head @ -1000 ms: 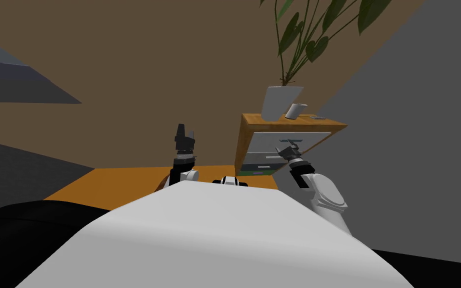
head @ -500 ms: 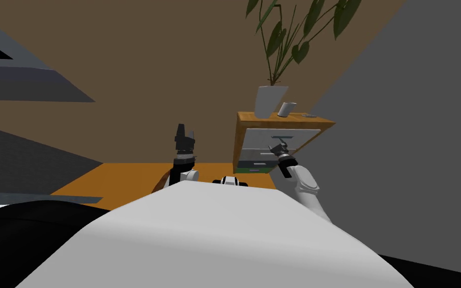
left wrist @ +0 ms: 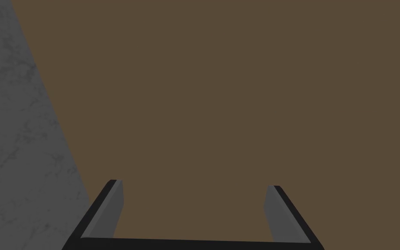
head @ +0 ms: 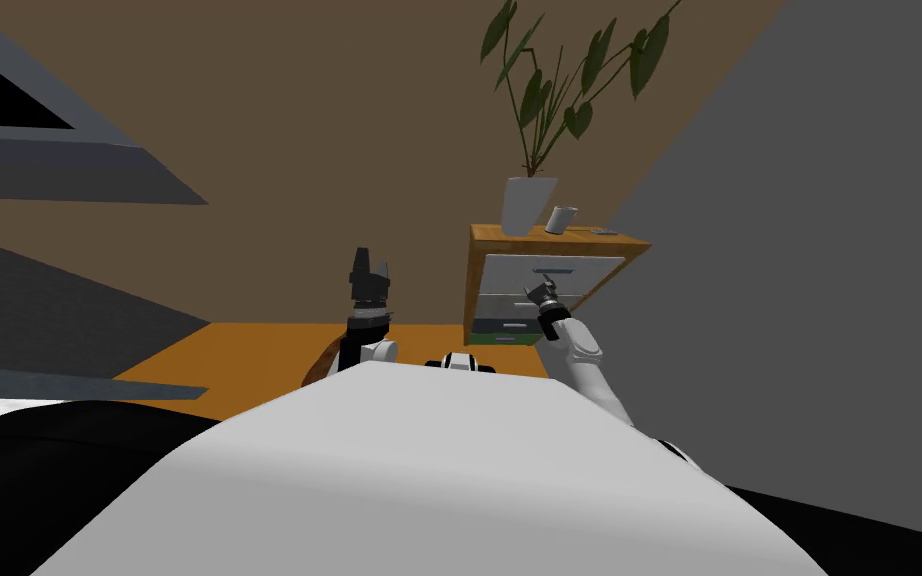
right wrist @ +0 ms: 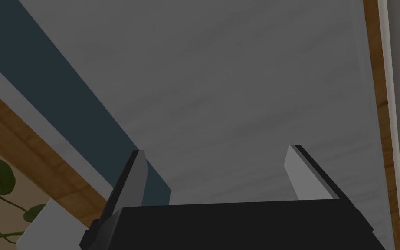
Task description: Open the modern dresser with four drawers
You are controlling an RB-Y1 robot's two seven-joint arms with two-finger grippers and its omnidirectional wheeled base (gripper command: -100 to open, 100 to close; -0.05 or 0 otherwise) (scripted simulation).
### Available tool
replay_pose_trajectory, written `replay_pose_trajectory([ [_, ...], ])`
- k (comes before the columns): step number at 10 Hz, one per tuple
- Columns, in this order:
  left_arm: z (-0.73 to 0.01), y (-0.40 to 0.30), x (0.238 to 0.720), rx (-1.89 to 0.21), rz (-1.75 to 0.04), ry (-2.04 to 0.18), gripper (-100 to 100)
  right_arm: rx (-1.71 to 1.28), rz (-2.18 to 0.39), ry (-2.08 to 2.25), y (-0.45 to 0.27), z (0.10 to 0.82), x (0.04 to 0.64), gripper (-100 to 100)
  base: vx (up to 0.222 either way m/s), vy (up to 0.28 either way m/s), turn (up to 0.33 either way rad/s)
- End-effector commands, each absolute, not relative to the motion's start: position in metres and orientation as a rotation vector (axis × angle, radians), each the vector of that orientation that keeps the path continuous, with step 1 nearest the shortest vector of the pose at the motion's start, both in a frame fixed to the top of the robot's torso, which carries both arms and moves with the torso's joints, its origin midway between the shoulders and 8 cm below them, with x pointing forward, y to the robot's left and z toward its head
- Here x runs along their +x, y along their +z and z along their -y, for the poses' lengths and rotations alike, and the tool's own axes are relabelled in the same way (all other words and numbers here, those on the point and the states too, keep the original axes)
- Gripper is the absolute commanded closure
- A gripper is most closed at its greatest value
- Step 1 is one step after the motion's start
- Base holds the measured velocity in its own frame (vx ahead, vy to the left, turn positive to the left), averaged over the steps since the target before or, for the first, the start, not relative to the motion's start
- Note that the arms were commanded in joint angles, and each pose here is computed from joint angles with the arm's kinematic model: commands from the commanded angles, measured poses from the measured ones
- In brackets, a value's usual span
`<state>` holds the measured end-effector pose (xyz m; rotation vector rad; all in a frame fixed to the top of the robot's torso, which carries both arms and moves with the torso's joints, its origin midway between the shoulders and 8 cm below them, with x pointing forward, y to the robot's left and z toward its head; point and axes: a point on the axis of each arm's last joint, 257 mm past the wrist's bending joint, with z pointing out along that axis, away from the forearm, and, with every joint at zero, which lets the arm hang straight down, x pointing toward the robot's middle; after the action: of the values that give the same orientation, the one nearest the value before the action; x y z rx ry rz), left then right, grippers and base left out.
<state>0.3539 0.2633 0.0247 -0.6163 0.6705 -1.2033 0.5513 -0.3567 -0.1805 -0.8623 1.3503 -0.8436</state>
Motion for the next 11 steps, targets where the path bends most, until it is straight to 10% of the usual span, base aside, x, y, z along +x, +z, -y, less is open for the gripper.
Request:
replay_pose_trajectory([
  [1,-0.263,0.025,0.354,-0.616,-0.670,-1.203,0,-0.844,-1.379,-0.805,-0.189,0.335,0.573,-100,-0.080,-0.081,0.083],
  [11,-0.263,0.025,0.354,-0.616,-0.670,-1.203,0,-0.877,-1.437,-0.802,-0.207,0.269,0.642,-100,-0.076,-0.080,0.028],
])
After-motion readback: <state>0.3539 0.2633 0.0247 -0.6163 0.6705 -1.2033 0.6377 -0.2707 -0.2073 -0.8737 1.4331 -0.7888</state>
